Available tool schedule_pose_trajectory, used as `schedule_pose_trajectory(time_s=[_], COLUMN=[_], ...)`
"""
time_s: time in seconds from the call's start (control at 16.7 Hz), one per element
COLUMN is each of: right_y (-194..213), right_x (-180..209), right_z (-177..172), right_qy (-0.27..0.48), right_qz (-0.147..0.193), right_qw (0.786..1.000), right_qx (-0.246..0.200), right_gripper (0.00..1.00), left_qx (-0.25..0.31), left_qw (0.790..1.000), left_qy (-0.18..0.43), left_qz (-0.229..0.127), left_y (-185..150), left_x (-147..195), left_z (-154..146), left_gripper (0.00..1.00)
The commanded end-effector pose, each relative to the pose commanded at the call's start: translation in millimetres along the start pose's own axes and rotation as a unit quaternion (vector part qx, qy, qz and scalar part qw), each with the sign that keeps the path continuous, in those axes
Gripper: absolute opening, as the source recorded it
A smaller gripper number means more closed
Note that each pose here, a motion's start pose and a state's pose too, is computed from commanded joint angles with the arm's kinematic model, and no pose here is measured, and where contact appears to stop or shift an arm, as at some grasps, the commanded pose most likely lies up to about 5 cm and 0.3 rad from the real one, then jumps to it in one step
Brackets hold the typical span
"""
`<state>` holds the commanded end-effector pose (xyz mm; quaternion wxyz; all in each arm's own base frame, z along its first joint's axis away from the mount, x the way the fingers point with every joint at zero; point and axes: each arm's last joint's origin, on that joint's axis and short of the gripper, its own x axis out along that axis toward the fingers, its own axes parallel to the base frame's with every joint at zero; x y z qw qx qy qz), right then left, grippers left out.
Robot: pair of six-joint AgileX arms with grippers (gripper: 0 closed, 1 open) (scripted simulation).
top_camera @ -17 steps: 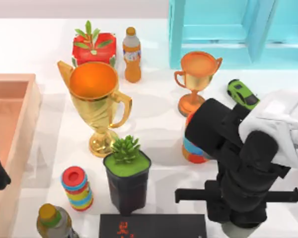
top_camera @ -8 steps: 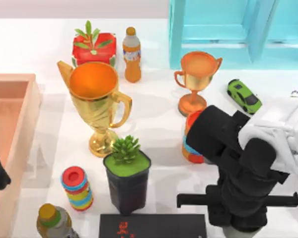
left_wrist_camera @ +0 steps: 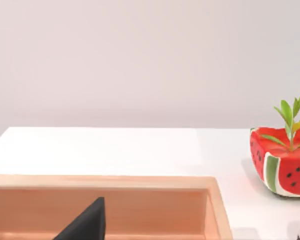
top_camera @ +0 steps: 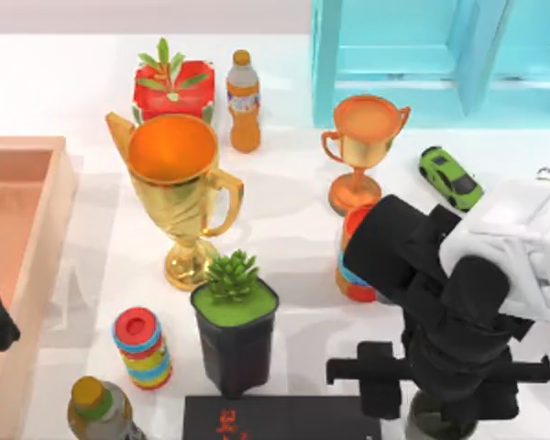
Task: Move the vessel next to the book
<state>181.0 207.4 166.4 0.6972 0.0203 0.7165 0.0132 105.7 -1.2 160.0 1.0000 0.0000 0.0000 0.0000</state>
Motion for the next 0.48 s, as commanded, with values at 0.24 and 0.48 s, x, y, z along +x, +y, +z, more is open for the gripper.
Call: schedule_pose_trajectory(time_s=[0.24, 0.48], right_y=[0.0, 0.0], right_x=[0.0, 0.0], right_z=[0.0, 0.0], right_qy=[0.0, 0.0], right_qz=[0.0, 0.0], right_qw=[1.0, 1.0], right_qx=[0.0, 0.0], right_gripper=[1.0, 1.0], left_qx=[0.0, 0.0], left_qw=[1.0, 1.0], left_qy=[0.0, 0.0], left_qz=[0.0, 0.0], left_y=[0.0, 0.0], left_x=[0.0, 0.0], left_z=[0.0, 0.0], left_gripper=[1.0, 1.0])
